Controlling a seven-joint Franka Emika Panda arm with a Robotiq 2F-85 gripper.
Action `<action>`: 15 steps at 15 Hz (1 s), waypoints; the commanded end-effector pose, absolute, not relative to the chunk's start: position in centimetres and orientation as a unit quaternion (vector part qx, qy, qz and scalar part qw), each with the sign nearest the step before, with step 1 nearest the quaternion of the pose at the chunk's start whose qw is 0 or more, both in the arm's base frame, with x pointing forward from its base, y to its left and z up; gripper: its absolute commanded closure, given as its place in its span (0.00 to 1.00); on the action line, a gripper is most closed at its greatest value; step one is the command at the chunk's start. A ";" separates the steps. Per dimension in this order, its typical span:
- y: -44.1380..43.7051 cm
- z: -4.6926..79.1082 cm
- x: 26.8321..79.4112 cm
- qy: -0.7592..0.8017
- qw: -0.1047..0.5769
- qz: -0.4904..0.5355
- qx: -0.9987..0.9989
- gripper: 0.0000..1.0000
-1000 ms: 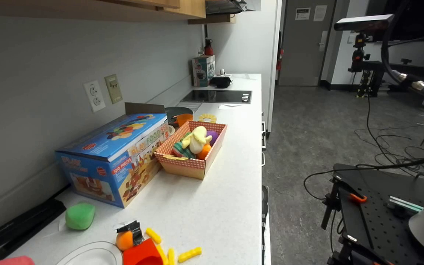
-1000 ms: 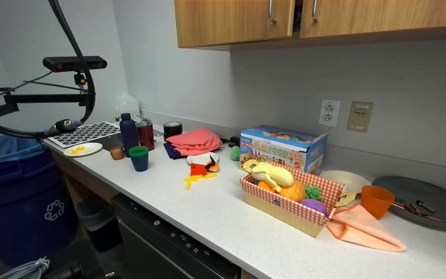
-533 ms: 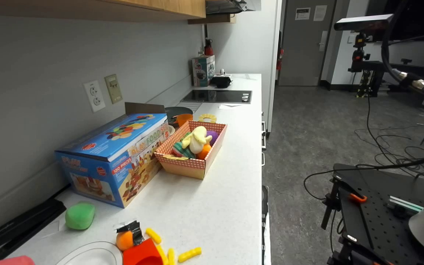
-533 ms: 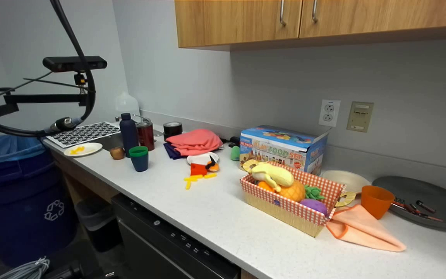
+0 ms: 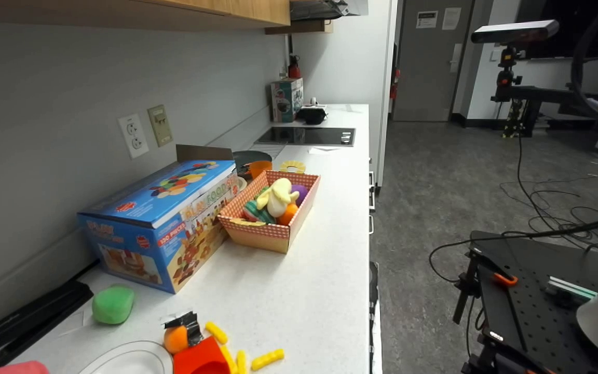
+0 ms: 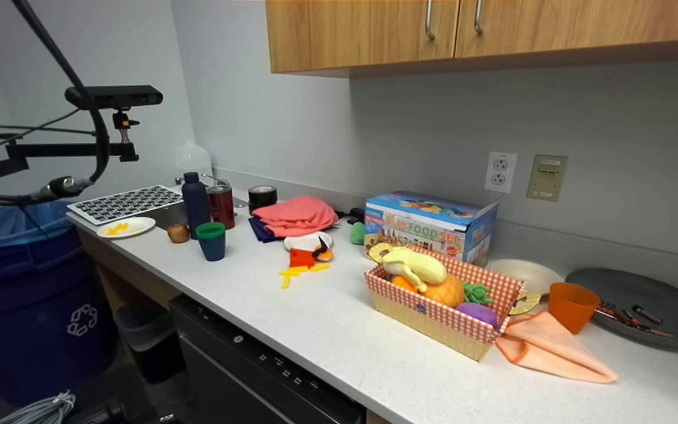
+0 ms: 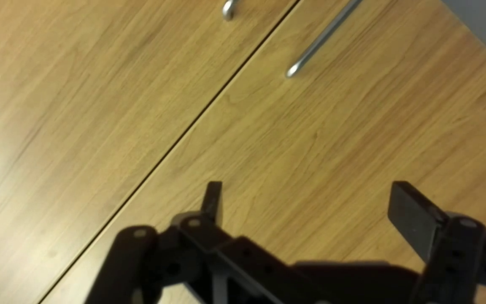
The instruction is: Close the cabinet
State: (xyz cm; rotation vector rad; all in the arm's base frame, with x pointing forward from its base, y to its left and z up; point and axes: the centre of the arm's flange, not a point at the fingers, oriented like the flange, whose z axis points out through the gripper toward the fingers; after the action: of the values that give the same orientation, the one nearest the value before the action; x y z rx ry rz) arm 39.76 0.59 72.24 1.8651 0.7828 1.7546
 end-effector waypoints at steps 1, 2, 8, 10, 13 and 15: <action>0.3 72.1 33.8 0.280 0.206 0.620 0.704 0.00; 0.2 72.0 32.8 0.279 0.203 0.613 0.711 0.00; 0.0 71.5 28.6 0.273 0.183 0.582 0.744 0.00; 0.2 72.1 27.5 0.269 0.175 0.573 0.754 0.00; 0.2 72.0 28.8 0.270 0.181 0.565 0.758 0.00; 0.8 72.5 27.5 0.272 0.173 0.562 0.762 0.00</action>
State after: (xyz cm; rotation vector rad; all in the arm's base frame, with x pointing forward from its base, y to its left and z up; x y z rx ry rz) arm 27.51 0.76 72.53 2.1616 0.7721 1.5938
